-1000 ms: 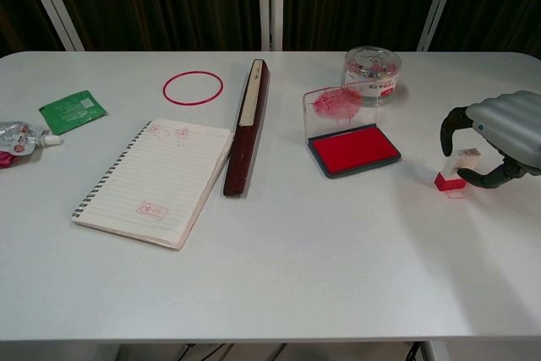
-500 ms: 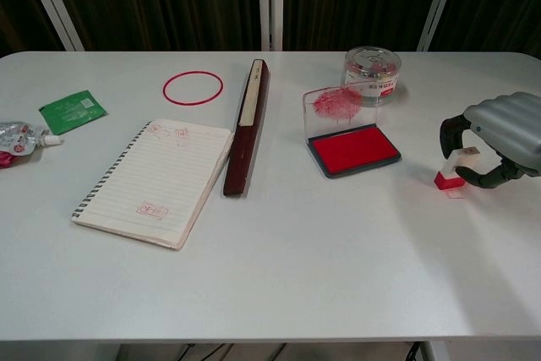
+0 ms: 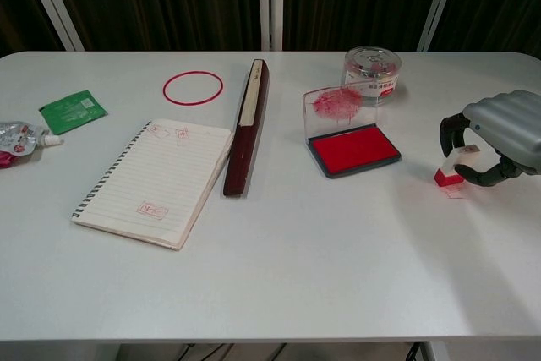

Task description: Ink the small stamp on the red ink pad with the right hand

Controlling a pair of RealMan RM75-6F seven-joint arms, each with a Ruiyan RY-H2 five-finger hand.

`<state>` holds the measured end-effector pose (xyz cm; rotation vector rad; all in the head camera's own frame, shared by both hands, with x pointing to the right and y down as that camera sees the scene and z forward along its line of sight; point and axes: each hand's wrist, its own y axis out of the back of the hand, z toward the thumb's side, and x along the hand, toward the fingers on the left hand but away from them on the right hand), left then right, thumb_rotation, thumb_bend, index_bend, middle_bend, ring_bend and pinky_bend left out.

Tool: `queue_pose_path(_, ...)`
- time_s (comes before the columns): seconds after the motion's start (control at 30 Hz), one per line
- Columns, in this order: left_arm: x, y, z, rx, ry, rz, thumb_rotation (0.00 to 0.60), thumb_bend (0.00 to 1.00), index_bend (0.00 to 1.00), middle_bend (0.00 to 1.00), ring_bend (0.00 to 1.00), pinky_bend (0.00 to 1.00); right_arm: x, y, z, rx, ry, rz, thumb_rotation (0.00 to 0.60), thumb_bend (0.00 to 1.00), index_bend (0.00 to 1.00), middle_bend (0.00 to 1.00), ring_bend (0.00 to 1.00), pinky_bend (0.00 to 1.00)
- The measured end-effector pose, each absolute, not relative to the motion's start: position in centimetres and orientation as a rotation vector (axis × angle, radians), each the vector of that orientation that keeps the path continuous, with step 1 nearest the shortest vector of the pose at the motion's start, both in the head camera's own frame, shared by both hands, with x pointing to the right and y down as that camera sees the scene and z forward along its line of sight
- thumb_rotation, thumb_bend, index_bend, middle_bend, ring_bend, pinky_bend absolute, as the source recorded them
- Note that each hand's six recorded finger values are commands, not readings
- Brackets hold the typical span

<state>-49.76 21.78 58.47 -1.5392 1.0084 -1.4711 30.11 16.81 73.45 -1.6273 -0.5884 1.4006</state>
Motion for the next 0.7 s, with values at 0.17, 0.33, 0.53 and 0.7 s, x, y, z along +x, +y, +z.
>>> queue_pose_path(0.17,-49.9,21.8,58.5,-1.538,1.009,-1.475,0.251,0.07,0.03,0.08,0.08,0.19,30.0,16.7,73.3,-1.629,-0.595,1.395,0.600,0.34,0.57,0.49,0.87,1.00)
queue_pose_path(0.33,-50.0,21.8,58.4,-1.535,1.010,-1.477,0.248,0.07,0.03,0.08,0.08,0.19,29.4,16.2,72.2,-1.639,-0.626,1.358,0.600,0.35,0.58,0.50,0.87,1.00)
queue_pose_path(0.53,-50.0,21.8,58.5,-1.538,1.015,-1.475,0.251,0.07,0.03,0.08,0.08,0.19,26.9,14.0,70.1,-1.652,-0.647,1.278,0.600,0.35,0.59,0.51,0.88,1.00)
queue_pose_path(0.7,-50.1,22.0,58.7,-1.541,1.016,-1.482,0.248,0.07,0.03,0.08,0.08,0.19,24.6,12.5,70.6,-1.703,-0.620,1.280,0.600,0.35,0.60,0.51,0.88,1.00)
